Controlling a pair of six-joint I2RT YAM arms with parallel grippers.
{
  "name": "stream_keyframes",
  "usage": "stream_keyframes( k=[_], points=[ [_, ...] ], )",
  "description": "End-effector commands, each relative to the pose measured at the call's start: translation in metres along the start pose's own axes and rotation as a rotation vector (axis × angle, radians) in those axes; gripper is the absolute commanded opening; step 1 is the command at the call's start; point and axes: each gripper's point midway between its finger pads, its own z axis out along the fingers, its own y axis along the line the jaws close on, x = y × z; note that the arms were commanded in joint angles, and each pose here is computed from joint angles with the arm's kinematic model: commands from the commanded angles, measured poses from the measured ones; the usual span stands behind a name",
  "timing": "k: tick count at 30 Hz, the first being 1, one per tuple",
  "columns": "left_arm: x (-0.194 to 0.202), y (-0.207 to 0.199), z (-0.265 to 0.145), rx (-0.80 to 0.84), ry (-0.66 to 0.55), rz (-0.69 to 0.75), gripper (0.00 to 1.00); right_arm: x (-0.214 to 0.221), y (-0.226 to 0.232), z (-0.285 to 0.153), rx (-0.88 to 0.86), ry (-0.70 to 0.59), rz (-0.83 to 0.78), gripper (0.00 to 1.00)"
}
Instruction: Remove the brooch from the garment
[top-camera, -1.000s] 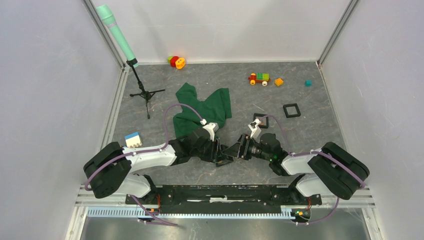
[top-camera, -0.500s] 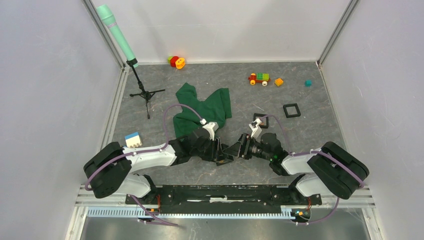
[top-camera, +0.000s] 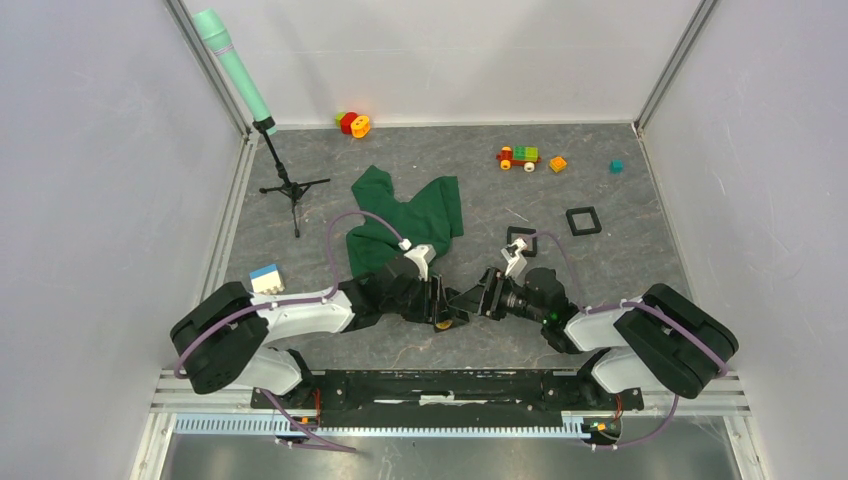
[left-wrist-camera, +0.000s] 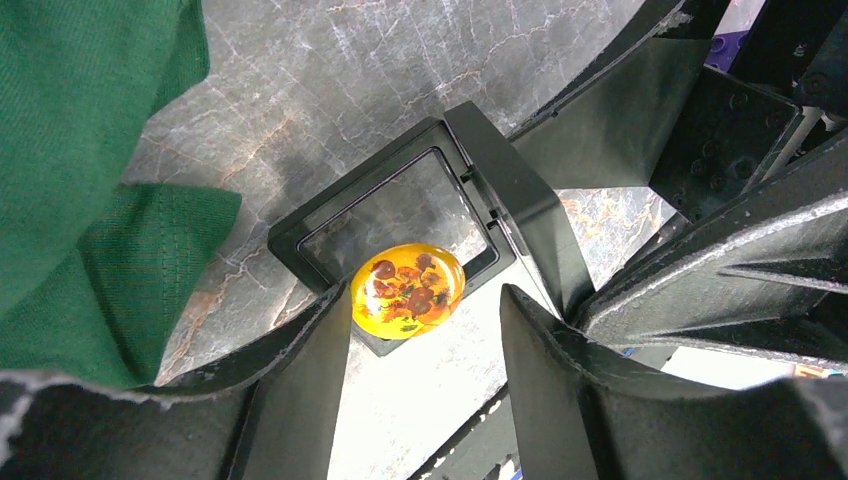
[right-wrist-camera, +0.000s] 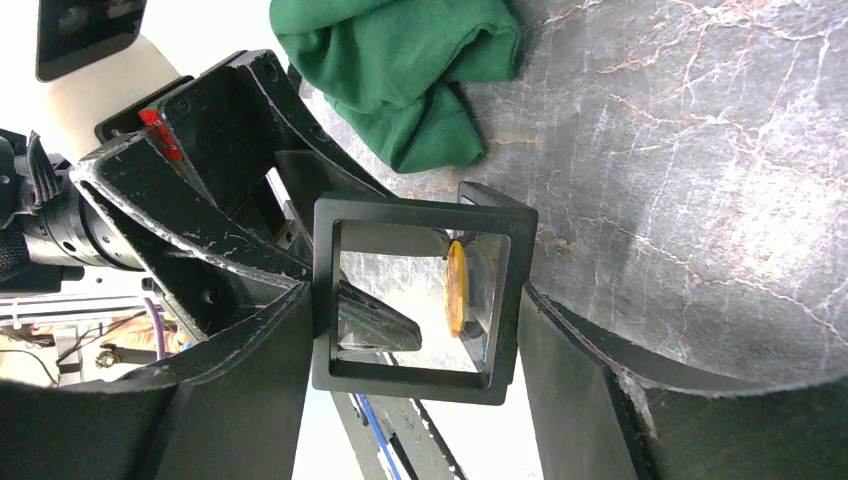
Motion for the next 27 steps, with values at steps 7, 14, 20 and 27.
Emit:
stream_keyframes(
  k=[7,14,20,27],
  points=[
    [-0.024,-0.009,-0.019,0.000,-0.105,0.000,0.65,-0.008,-0.002,-0.006,-0.021,-0.034,-0.007,0.59],
    [-0.023,0.008,-0.037,-0.067,-0.119,0.009,0.65,-0.027,-0.021,-0.013,0.042,-0.070,-0.040,0.58],
    [-0.026,0.015,-0.047,-0.095,-0.133,0.018,0.65,-0.054,-0.057,-0.025,0.269,-0.080,-0.172,0.59],
    [-0.031,0.024,-0.053,-0.130,-0.152,0.036,0.65,-0.089,-0.097,-0.061,0.546,-0.083,-0.297,0.63]
  ],
)
